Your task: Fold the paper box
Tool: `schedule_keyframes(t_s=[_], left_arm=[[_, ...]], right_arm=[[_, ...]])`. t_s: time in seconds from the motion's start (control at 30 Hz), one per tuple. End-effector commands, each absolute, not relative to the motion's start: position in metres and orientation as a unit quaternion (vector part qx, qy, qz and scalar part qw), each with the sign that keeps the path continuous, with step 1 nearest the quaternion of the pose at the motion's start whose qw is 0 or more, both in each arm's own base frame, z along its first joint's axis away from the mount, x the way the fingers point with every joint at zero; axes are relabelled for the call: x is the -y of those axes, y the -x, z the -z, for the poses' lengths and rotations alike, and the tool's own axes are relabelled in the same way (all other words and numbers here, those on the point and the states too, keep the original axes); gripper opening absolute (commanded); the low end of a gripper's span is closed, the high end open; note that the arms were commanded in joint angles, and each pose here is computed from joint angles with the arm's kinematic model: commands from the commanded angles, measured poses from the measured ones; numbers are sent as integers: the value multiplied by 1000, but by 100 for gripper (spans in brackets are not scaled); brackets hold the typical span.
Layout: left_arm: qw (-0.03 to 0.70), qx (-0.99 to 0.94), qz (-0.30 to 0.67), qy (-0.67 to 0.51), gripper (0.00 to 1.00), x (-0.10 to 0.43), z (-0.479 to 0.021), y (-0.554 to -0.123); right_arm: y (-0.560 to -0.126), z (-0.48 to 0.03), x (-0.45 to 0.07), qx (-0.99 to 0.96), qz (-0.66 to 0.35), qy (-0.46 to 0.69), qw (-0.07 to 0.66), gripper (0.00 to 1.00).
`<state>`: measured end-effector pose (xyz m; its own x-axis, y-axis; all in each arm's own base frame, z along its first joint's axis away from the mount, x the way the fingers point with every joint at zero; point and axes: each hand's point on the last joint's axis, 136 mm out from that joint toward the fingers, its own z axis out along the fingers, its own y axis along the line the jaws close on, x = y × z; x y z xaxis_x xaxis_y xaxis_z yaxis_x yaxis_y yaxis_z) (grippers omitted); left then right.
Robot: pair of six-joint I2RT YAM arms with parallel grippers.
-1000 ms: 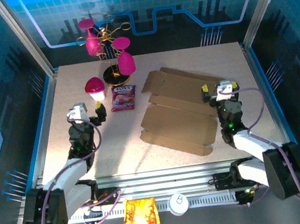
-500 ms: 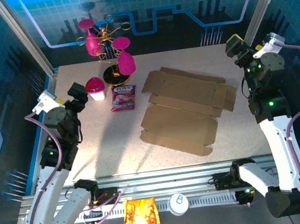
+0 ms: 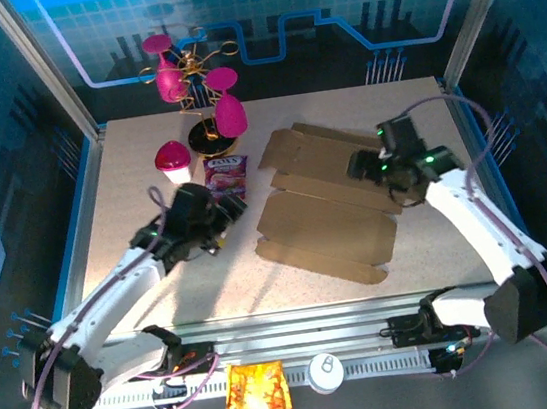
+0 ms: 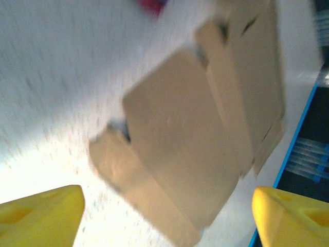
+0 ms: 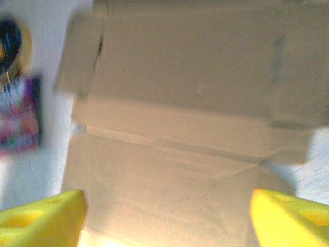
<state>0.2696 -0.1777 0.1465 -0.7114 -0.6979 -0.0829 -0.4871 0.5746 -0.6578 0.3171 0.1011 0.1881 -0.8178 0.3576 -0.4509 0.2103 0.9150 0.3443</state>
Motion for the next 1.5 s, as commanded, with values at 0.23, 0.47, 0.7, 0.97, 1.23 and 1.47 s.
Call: schedule_keyframes(t_s=[0.23,0.47,0.7,0.97,1.23,1.47], left_arm=[[24,-853,359,379,79,252,-75,-221],[52,-836,387,385,76,270,-48,-232],[100,-819,415,382,68,276,-35,-253],[156,-798,464,350,55,288,-56,-277],[183,-817,424,344,45,271,-76,-280],[182,-832,404,333,41,261,-93,-288]], right_arm=[[-307,-67,-195,-940,-301,-134,85,56],[-309,-38,-206,-937,-314,-150,38,52],[-296,-15,-201,-937,-307,-169,-6,49],[-292,-5,-196,-932,-308,-187,-42,45],[-310,-44,-202,-930,-328,-164,-14,48],[-340,-105,-135,-914,-329,-215,95,62]])
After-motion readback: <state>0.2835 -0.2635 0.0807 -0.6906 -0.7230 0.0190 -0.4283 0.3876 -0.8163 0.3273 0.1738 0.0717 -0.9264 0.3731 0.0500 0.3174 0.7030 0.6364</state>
